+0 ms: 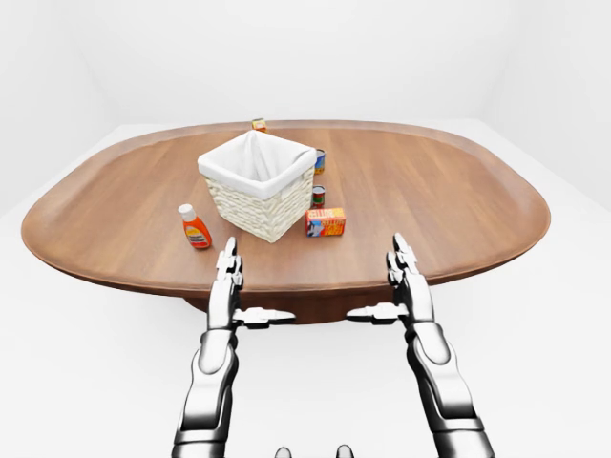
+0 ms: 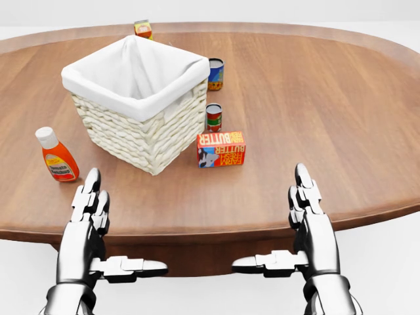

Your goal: Pick up the butter and put it in the basket.

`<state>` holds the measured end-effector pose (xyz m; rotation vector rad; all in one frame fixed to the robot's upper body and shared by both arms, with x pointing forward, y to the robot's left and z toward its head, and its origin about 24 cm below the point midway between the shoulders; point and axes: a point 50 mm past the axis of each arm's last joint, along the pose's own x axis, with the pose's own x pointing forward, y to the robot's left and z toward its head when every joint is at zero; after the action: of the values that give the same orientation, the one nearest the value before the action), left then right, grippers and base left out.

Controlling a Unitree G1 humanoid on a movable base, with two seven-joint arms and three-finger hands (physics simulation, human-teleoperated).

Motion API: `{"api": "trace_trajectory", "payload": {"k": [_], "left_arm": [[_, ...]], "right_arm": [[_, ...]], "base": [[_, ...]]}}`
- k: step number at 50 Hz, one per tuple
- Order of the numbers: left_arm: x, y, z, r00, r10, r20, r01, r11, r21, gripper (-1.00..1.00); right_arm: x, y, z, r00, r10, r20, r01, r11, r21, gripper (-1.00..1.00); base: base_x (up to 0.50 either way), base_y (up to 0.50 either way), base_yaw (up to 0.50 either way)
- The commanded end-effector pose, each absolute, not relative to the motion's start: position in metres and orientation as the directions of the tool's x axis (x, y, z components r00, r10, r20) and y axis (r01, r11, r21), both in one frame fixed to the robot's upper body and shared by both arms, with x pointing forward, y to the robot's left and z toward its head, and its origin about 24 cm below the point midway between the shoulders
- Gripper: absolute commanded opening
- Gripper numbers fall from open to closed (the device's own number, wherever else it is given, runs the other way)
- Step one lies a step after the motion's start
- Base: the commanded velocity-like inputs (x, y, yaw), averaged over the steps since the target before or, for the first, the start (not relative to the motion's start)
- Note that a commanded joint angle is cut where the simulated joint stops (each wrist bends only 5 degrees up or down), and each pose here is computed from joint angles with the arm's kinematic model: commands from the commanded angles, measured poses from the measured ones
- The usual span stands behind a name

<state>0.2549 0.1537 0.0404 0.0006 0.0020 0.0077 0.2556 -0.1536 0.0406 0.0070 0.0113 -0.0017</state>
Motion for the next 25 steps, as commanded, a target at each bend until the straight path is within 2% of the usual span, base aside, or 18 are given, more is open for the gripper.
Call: {"api": "trace_trajectory", "payload": {"k": [1,20,25], "left_arm": [[0.2583,0.1629,0.038,1.0,0.03,-0.006,-0.03,1.0,0.003,1.0],[0.2603,0.165,0.0364,0.999,0.042,-0.01,-0.042,0.999,0.002,1.0],[0.26,0.1652,0.0362,0.999,0.042,-0.01,-0.042,0.999,0.001,1.0]], "right_arm": [[0.2595,-0.1618,0.0394,0.999,-0.001,-0.033,0.002,1.0,0.03,1.0],[0.2625,-0.1613,0.0355,0.999,-0.005,-0.038,0.006,1.0,0.019,1.0],[0.2613,-0.161,0.0358,1.0,-0.005,-0.031,0.005,1.0,0.015,1.0]], "base": [[0.0,0.0,0.0],[0.0,0.0,0.0],[0.0,0.38,0.0]]}}
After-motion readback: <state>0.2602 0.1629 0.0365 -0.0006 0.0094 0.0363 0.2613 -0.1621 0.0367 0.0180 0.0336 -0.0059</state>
